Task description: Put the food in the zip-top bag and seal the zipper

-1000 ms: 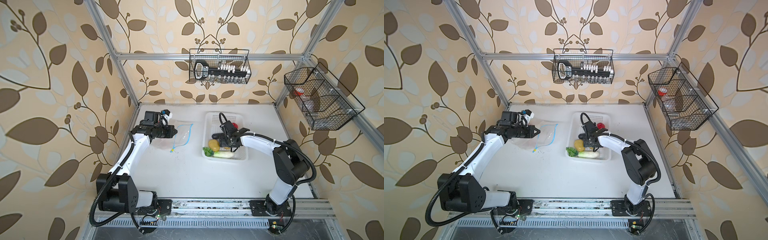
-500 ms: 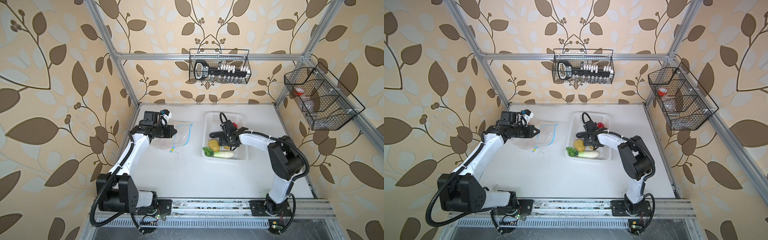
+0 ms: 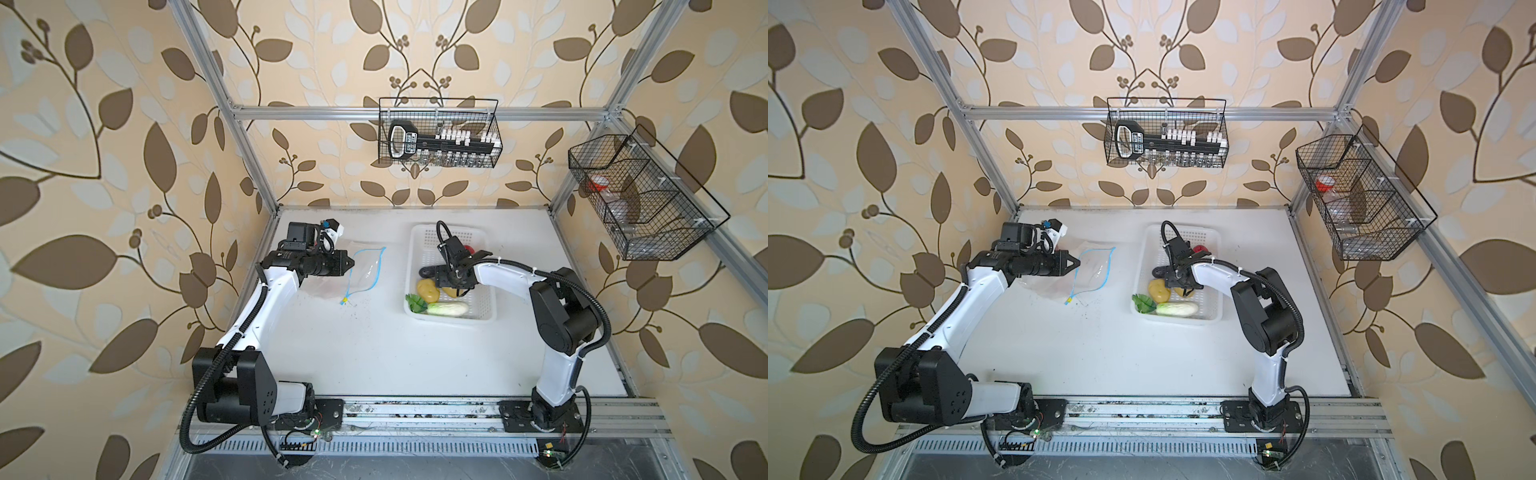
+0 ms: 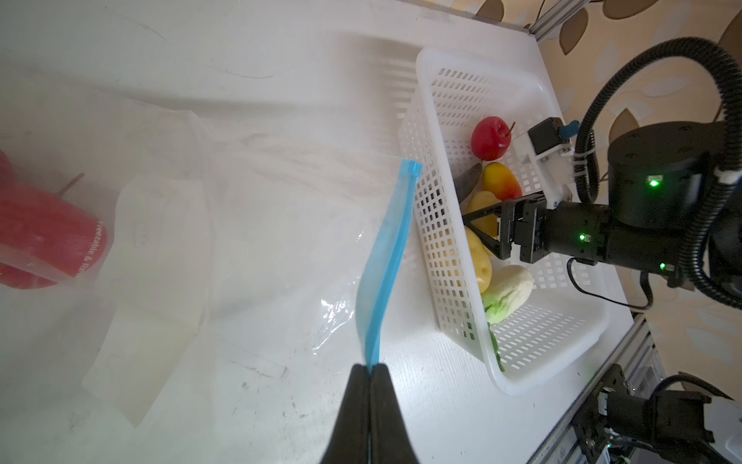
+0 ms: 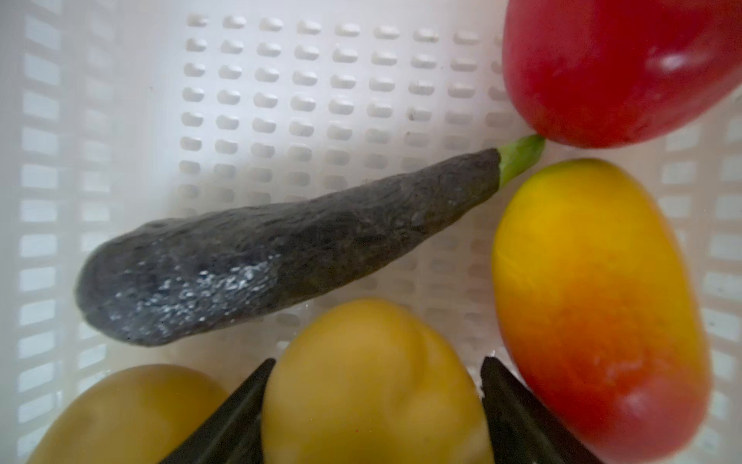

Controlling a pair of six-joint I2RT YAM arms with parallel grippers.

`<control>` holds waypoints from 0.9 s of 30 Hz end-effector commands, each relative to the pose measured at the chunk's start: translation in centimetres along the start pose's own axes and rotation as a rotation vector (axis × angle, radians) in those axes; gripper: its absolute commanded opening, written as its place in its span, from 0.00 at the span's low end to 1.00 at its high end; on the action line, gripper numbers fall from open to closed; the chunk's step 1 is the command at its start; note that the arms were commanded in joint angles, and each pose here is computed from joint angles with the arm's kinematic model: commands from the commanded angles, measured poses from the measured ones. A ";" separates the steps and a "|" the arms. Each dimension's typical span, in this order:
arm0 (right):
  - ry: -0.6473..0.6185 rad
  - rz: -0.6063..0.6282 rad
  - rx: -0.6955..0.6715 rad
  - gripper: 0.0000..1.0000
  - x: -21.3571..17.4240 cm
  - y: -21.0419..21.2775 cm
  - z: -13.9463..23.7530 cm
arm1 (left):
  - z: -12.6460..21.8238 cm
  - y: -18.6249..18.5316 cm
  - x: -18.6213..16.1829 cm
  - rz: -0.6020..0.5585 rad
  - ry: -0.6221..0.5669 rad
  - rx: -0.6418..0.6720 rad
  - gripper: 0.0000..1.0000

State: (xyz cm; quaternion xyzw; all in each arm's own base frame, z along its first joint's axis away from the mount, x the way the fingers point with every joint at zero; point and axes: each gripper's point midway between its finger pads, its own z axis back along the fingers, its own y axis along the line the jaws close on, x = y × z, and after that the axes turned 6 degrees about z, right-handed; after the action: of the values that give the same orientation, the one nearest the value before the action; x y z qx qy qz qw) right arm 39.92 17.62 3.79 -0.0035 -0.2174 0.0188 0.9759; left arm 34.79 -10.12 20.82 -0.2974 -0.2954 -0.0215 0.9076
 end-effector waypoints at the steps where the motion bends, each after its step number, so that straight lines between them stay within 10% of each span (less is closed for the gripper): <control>1: 0.018 -0.011 -0.016 0.78 0.1 -0.2 -0.2 | 0.6 -0.4 0.1 -0.018 -0.013 -0.027 0.00; 27: -0.070 -0.041 0.069 0.45 1.6 0.5 2.8 | 0.8 0.2 0.3 0.001 -0.032 -0.009 0.00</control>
State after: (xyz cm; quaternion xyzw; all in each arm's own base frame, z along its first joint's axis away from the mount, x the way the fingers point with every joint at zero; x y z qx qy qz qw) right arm 39.98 18.00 4.87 0.0128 -0.2270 0.0157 0.9737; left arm 34.66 -9.73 20.28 -0.2977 -0.2905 -0.0138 0.9093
